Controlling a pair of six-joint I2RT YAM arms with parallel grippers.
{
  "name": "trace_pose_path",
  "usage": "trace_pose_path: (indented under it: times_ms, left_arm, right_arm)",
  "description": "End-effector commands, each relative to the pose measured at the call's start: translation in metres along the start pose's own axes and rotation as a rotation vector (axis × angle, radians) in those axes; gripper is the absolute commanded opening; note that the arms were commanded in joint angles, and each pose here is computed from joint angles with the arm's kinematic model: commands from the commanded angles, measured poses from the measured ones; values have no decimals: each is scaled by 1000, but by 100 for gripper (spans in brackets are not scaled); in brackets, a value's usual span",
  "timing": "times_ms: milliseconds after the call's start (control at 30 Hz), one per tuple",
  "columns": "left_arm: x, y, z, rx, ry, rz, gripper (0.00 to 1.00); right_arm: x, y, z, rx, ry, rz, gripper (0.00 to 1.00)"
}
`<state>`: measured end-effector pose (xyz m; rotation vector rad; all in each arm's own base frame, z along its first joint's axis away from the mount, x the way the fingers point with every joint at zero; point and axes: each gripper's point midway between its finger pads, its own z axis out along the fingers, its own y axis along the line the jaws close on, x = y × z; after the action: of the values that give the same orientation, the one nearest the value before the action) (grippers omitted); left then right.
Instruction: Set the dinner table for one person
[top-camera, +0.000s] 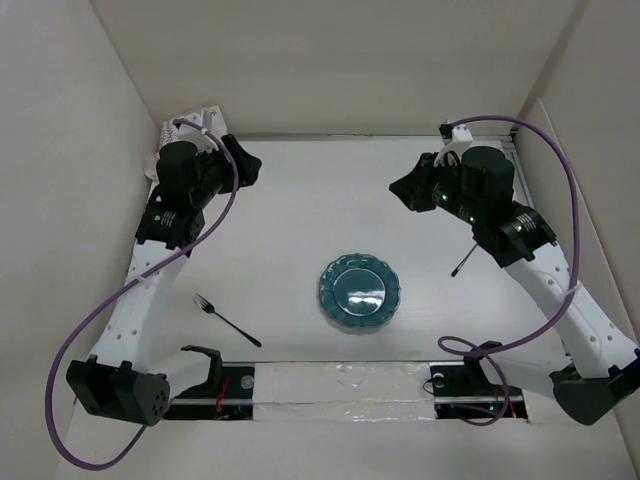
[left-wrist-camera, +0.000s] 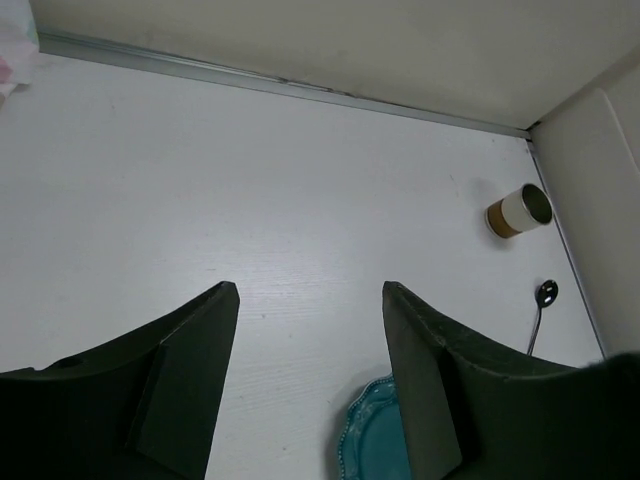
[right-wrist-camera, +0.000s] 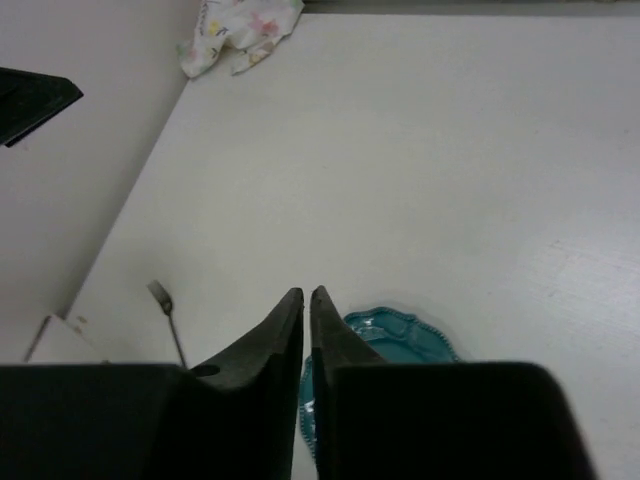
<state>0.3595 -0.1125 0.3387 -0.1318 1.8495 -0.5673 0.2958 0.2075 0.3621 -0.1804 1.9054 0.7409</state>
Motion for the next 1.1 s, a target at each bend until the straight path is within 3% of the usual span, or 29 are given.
trace_pose_path:
  times_ms: [0,33,100,133,367,433,567,733,1067]
  left_arm:
    - [-39,-4,-3,-23,-100,8,55]
    - [-41,-1,-1,-47,-103,8,33]
    - [-43,12,10,-119,-91,15,16]
    - [-37,21,21,-154,-64,17,0]
    - [-32,98,61,-448,-19,-23,0]
    - [-14,120,83,-523,46,-10,14]
    - [-2,169,107,-735,93,20,27]
    - [13,228,143,-813,111,-75,52]
    - [37,316,199,-906,108,-188,56]
  right_arm:
    - [-6,11,-3,-75,-36,-8,0]
    - [-5,7,-3,-64,-38,-10,0]
    - [5,5,-1,-74,-27,-13,0]
    - [8,4,-1,-78,-24,-12,0]
    - [30,3,2,-88,6,-6,0]
    - [34,1,4,-86,14,-7,0]
    - [42,3,6,-110,35,1,0]
    - [46,8,4,-122,61,-10,0]
    - [56,0,5,-91,104,-30,9]
